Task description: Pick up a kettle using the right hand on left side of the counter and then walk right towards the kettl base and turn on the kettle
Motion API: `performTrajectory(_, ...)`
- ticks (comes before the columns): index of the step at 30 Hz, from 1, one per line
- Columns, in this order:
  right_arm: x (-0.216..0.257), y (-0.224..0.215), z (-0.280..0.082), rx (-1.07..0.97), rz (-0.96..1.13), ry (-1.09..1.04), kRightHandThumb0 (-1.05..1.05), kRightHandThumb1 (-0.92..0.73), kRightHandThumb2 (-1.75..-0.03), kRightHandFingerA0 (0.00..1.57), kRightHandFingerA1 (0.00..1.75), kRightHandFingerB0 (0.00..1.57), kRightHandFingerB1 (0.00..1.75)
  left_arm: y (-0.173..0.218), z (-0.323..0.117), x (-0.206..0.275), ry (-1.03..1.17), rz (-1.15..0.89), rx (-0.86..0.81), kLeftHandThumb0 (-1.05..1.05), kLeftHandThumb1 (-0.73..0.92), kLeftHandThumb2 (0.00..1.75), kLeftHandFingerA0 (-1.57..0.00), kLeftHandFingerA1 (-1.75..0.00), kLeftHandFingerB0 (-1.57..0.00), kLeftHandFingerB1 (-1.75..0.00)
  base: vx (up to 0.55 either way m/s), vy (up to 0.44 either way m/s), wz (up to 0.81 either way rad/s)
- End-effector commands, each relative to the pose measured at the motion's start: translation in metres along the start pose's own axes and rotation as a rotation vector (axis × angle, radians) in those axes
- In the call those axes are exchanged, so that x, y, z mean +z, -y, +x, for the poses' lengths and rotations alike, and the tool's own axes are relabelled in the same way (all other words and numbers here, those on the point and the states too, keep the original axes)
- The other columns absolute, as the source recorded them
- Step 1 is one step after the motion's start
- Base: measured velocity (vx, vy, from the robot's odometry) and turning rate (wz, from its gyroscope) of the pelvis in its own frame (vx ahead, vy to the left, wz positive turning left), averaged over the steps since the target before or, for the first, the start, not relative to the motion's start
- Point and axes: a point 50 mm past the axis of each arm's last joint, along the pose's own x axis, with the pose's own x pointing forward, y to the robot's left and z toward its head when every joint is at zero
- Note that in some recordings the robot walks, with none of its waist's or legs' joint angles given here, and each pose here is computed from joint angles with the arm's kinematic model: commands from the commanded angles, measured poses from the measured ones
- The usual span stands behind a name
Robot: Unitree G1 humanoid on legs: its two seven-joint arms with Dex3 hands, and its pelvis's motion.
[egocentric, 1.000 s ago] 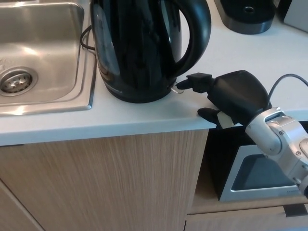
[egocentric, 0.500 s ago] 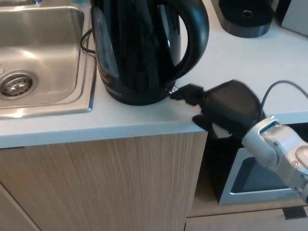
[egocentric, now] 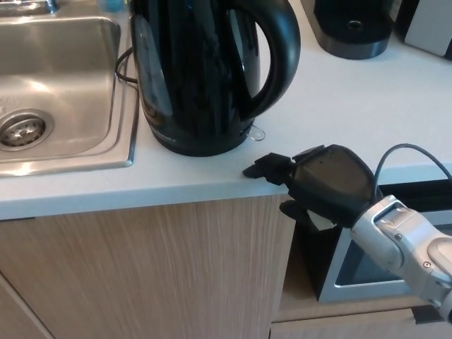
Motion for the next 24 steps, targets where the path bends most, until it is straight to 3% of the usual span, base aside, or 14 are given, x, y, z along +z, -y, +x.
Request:
performTrajectory(1, 0.008, -0.010, -0.018, 0.055, 0.128, 0.019, -0.15, -0.62, -0.73, 0.97, 1.67, 0.50, 0.50, -0.006, 0.000, 0.001, 0.013, 0.016, 0.016, 0.23, 0.57, 1.11, -0.95, -1.17, -0.84, -0.98, 0.00, 0.000, 0.00)
performTrajectory(5, 0.012, 0.002, -0.019, 0.012, 0.149, 0.045, -0.16, -0.59, -0.76, 0.98, 1.67, 0.50, 0.49, -0.004, -0.001, -0.001, 0.008, 0.033, 0.011, 0.21, 0.57, 1.09, -0.95, -1.16, -0.84, -0.97, 0.00, 0.000, 0.00)
performTrajectory(6, 0.028, 0.022, -0.027, -0.060, 0.190, 0.141, -0.27, -0.48, -0.99, 1.26, 1.35, 0.45, 0.61, -0.003, -0.002, -0.001, 0.008, 0.037, 0.008, 0.29, 0.56, 1.18, -1.02, -1.07, -0.84, -0.93, 0.00, 0.000, 0.00)
performTrajectory(8, 0.053, 0.052, -0.045, -0.162, 0.238, 0.294, -0.27, -0.48, -0.99, 1.26, 1.35, 0.45, 0.61, -0.001, -0.003, -0.002, 0.008, 0.044, 0.002, 0.29, 0.56, 1.18, -1.02, -1.07, -0.84, -0.93, 0.00, 0.000, 0.00)
performTrajectory(9, 0.061, 0.060, -0.054, -0.205, 0.248, 0.346, -0.16, -0.51, -0.84, 1.03, 1.68, 0.53, 0.49, -0.001, -0.004, -0.003, 0.006, 0.044, 0.007, 0.30, 0.56, 1.21, -0.97, -1.12, -0.82, -0.94, 0.00, 0.000, 0.00)
performTrajectory(11, 0.064, 0.064, -0.058, -0.222, 0.252, 0.367, -0.16, -0.51, -0.84, 1.03, 1.68, 0.53, 0.49, -0.001, -0.005, -0.003, 0.005, 0.045, 0.009, 0.30, 0.56, 1.21, -0.97, -1.12, -0.82, -0.94, 0.00, 0.000, 0.00)
performTrajectory(13, 0.097, 0.114, -0.114, -0.402, 0.233, 0.527, -0.21, -0.50, -0.85, 1.04, 1.62, 0.59, 0.52, -0.005, -0.008, -0.007, -0.016, 0.023, 0.019, 0.27, 0.61, 1.15, -0.87, -1.20, -0.79, -0.98, 0.00, 0.000, 0.00)
performTrajectory(15, 0.103, 0.125, -0.128, -0.426, 0.256, 0.548, -0.24, -0.55, -0.82, 1.03, 1.57, 0.58, 0.52, -0.006, -0.007, -0.008, -0.025, 0.022, 0.023, 0.21, 0.60, 1.09, -0.91, -1.20, -0.81, -0.98, 0.00, 0.000, 0.00)
performTrajectory(16, 0.108, 0.139, -0.146, -0.457, 0.265, 0.561, -0.26, -0.61, -0.75, 1.01, 1.52, 0.58, 0.53, -0.008, -0.007, -0.009, -0.027, 0.034, 0.024, 0.20, 0.54, 1.13, -1.00, -1.06, -0.83, -0.92, 0.00, 0.000, 0.00)
performTrajectory(17, 0.113, 0.147, -0.158, -0.476, 0.272, 0.570, -0.24, -0.62, -0.73, 1.03, 1.48, 0.60, 0.53, -0.008, -0.007, -0.010, -0.033, 0.037, 0.025, 0.21, 0.57, 1.10, -0.94, -1.16, -0.82, -0.96, 0.00, 0.000, 0.00)
performTrajectory(20, 0.115, 0.151, -0.166, -0.484, 0.280, 0.570, -0.24, -0.62, -0.73, 1.03, 1.48, 0.60, 0.53, -0.008, -0.006, -0.011, -0.039, 0.035, 0.025, 0.21, 0.57, 1.10, -0.94, -1.16, -0.82, -0.96, 0.00, 0.000, 0.00)
performTrajectory(21, 0.117, 0.158, -0.193, -0.602, 0.250, 0.536, -0.25, -0.53, -0.67, 1.05, 1.44, 0.69, 0.58, -0.006, -0.007, -0.013, -0.047, 0.035, 0.019, 0.18, 0.57, 1.08, -0.95, -1.14, -0.84, -0.95, 0.00, 0.000, 0.00)
performTrajectory(23, 0.118, 0.158, -0.210, -0.676, 0.249, 0.502, -0.25, -0.53, -0.64, 1.07, 1.45, 0.67, 0.60, -0.004, -0.006, -0.013, -0.049, 0.033, 0.015, 0.22, 0.56, 1.10, -0.95, -1.16, -0.84, -0.95, 0.00, 0.000, 0.00)
performTrajectory(24, 0.115, 0.154, -0.220, -0.679, 0.279, 0.466, -0.30, -0.60, -0.62, 1.04, 1.43, 0.71, 0.63, -0.002, -0.005, -0.013, -0.051, 0.029, 0.016, 0.26, 0.53, 1.16, -1.02, -1.07, -0.85, -0.93, 0.00, 0.000, 0.00)
